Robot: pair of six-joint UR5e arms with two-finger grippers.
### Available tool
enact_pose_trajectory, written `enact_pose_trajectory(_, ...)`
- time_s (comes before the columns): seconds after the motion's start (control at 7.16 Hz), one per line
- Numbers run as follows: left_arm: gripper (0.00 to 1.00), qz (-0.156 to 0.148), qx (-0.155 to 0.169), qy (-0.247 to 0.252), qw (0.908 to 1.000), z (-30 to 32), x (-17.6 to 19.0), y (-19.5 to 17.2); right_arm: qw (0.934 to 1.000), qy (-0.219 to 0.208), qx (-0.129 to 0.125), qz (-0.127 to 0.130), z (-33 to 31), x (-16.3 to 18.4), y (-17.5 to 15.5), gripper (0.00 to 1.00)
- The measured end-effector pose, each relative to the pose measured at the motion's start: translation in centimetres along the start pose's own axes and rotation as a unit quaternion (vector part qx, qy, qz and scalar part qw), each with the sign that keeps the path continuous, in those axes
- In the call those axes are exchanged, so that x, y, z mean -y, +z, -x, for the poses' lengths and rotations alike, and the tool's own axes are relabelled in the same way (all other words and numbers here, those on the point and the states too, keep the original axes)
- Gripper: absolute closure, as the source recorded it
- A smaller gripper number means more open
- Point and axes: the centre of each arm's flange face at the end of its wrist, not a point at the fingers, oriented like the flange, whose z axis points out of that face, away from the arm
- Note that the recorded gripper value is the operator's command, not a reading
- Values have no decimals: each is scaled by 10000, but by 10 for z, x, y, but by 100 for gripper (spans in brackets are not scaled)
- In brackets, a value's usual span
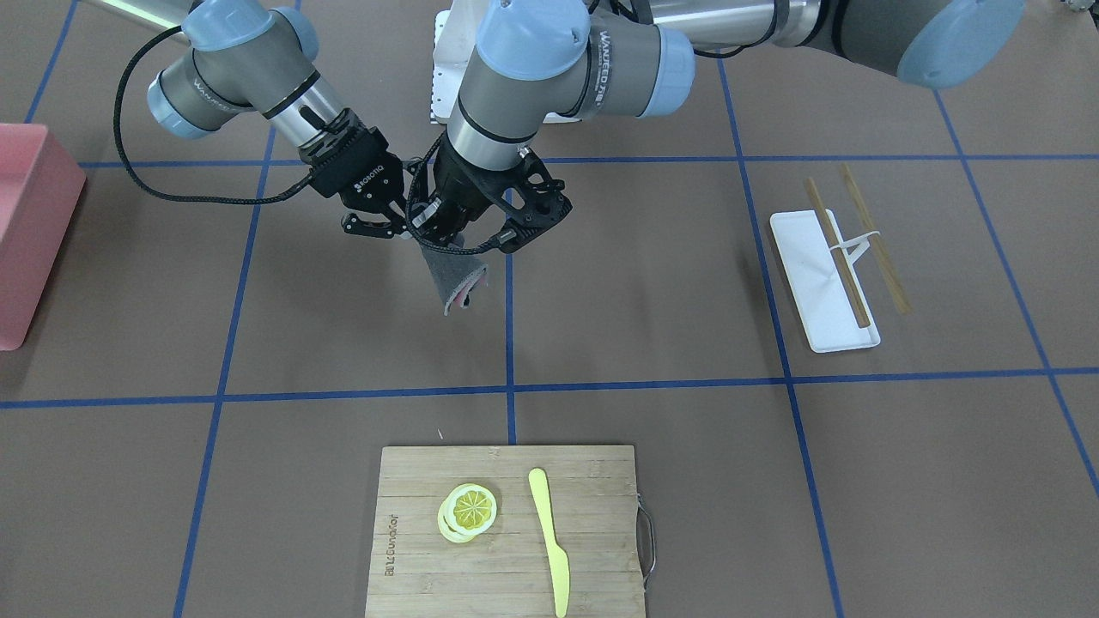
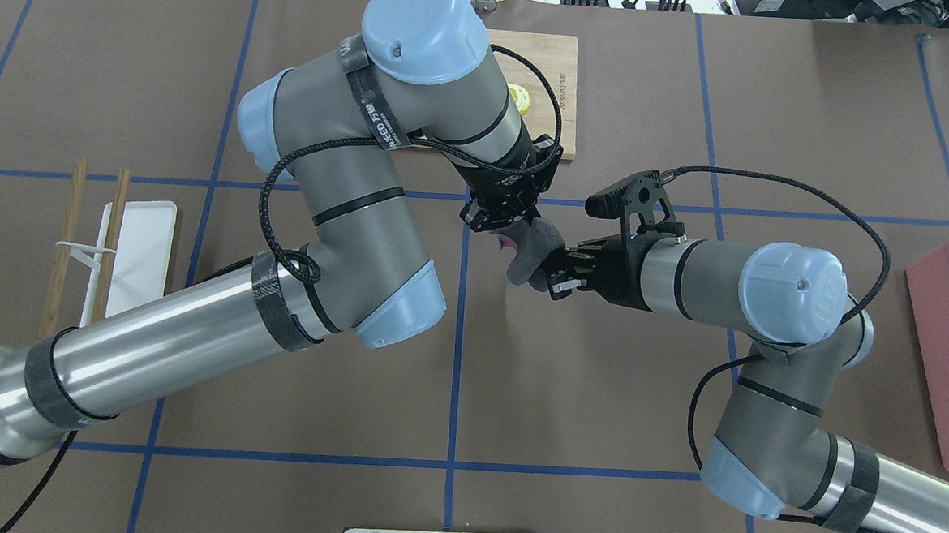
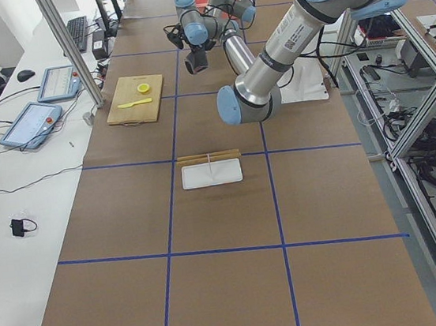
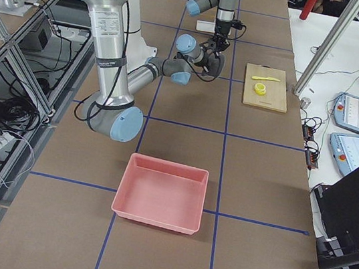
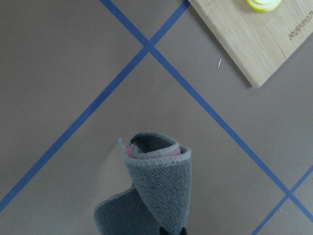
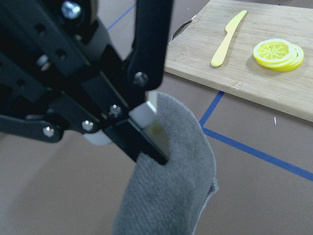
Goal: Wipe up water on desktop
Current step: 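Grasp the towel with the right gripper while the left gripper releases it, then carry the towel toward the pink bin with the right gripper while the left arm withdraws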
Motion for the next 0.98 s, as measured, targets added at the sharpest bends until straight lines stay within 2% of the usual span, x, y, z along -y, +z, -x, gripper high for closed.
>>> enact_pose_trajectory(0.56,2,-15,-79,176,9998,4,5,2,9998,168,-130,15,-14,-4,-2,100)
enact_pose_trajectory(0.98,2,-216,-197,140,9995,5,33,-24,9981,21,-593,134,-79,0,-21,100)
